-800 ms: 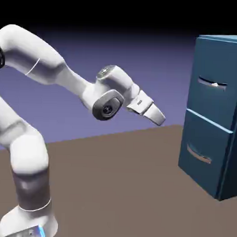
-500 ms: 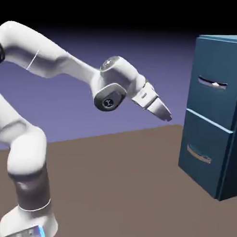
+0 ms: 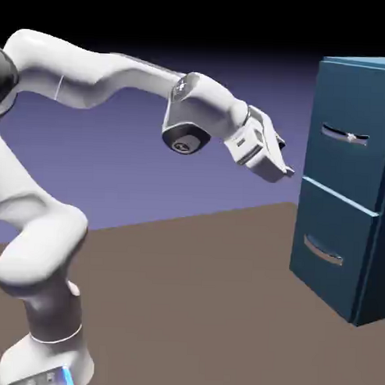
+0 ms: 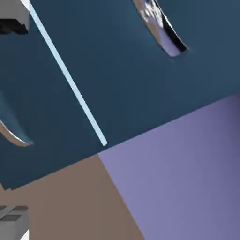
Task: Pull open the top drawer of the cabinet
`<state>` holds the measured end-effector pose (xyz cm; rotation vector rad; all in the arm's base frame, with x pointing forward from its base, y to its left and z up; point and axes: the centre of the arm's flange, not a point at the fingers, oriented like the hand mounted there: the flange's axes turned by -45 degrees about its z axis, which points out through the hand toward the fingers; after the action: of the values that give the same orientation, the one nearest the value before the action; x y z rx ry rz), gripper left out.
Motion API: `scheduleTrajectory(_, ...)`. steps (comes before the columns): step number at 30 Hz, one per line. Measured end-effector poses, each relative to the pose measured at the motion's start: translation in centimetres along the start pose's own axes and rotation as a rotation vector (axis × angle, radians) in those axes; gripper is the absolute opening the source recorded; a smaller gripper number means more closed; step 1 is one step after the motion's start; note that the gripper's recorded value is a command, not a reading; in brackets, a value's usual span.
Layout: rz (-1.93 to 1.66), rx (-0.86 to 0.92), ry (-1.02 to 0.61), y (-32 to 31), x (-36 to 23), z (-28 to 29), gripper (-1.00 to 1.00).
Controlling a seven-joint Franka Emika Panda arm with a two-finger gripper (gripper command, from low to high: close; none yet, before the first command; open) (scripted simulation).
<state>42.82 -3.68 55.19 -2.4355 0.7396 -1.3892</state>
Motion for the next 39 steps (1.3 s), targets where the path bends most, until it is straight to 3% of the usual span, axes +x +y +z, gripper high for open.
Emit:
scheduleTrajectory(17,0.384,0.179,0.111,-3.2,0.9,3.3,0.00)
scheduleTrajectory(39,0.922,0.485,0.224,-8.3,-1.0,12.5,0.00)
